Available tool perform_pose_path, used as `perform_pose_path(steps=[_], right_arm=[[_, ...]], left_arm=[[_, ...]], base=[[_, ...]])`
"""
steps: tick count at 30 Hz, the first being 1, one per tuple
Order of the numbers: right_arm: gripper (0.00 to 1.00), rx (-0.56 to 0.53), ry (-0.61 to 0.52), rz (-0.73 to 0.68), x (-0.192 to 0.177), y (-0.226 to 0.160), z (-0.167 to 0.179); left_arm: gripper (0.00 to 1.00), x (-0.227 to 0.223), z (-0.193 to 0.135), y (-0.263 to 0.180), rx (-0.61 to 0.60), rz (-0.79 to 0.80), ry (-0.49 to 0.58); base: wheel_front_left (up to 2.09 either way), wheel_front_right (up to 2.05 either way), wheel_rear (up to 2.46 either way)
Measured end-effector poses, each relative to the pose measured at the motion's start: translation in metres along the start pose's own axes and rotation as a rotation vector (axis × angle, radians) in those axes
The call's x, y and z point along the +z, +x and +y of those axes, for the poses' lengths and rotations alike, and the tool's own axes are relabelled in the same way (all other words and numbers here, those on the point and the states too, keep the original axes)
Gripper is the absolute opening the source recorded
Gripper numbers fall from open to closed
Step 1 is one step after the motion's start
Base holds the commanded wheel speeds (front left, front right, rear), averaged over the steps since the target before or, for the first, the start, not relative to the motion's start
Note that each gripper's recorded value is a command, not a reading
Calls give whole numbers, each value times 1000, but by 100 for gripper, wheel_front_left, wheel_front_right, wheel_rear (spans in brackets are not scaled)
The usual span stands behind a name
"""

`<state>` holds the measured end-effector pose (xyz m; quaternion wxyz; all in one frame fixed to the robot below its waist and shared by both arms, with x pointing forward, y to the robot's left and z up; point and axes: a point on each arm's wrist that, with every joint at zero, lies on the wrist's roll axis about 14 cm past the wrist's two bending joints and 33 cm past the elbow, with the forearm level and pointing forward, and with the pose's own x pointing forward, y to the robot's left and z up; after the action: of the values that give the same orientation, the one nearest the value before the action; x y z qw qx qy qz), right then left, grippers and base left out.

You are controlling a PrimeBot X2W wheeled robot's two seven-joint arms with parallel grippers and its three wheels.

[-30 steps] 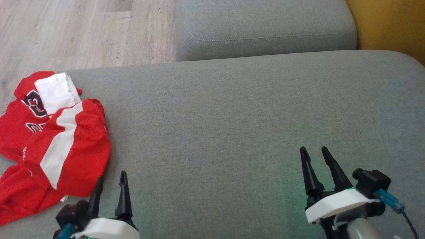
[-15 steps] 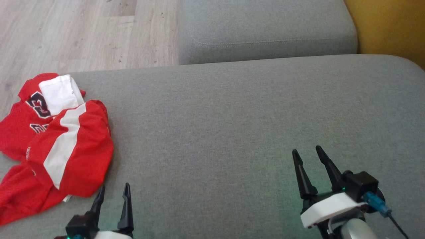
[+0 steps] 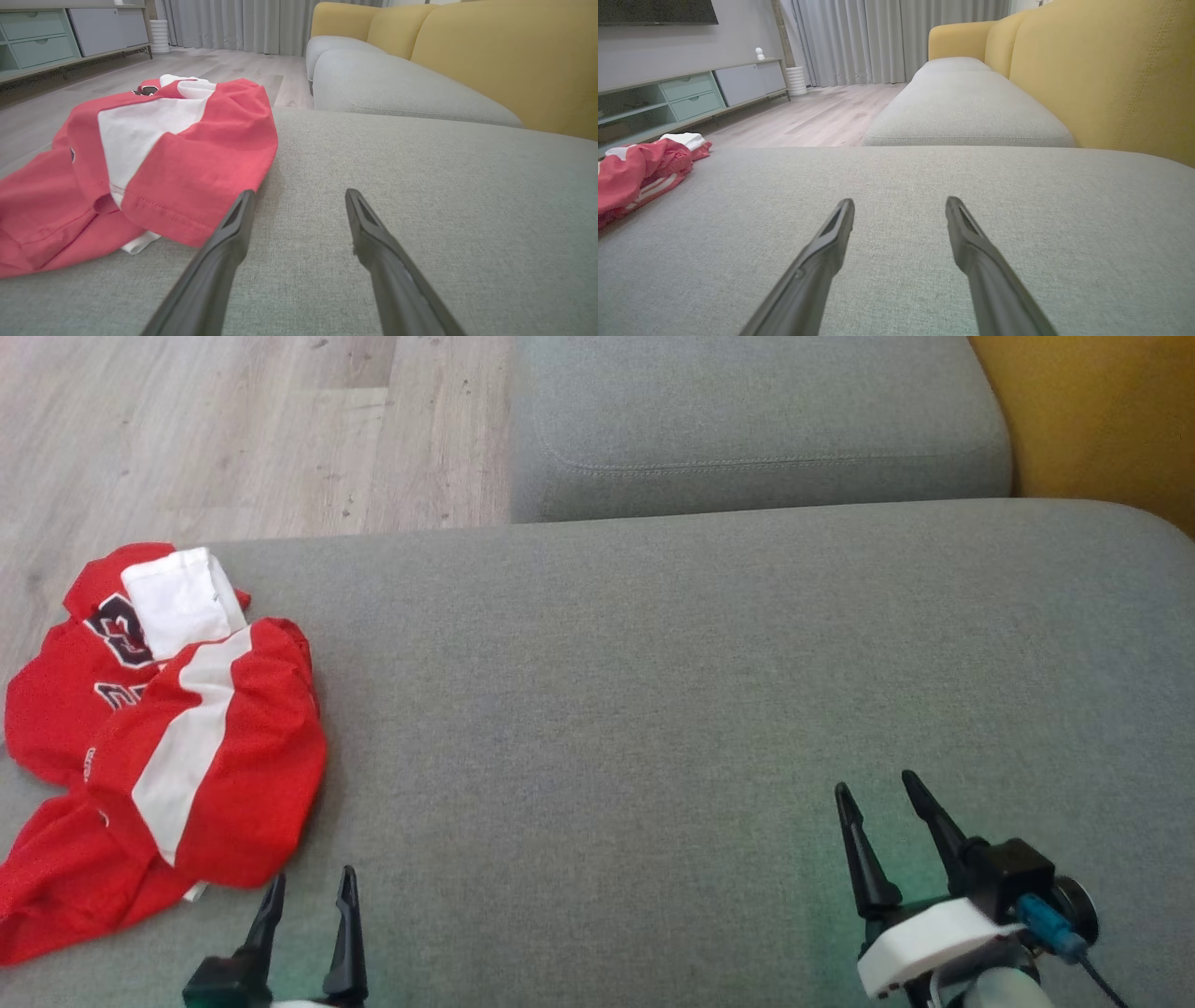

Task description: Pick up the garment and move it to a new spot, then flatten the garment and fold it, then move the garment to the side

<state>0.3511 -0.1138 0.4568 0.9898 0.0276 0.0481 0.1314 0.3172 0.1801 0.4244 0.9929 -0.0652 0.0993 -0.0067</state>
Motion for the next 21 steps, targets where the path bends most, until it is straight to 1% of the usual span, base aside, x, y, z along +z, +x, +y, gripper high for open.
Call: perform_pose_path(steps=[4,10,21], right_arm=[[100,-8,-11,16,-6,-2,-3],[100,-35,29,42,-15,-5,-9],[100,-44,43,42,-15,-6,-11]], left_arm=[[100,-2,2,-1,4,0,14],[100,-5,7,-1,16,12,-1],[100,-8,9,-2,22,19,-29]], base=[[0,0,0],[0,0,0],[0,0,0]])
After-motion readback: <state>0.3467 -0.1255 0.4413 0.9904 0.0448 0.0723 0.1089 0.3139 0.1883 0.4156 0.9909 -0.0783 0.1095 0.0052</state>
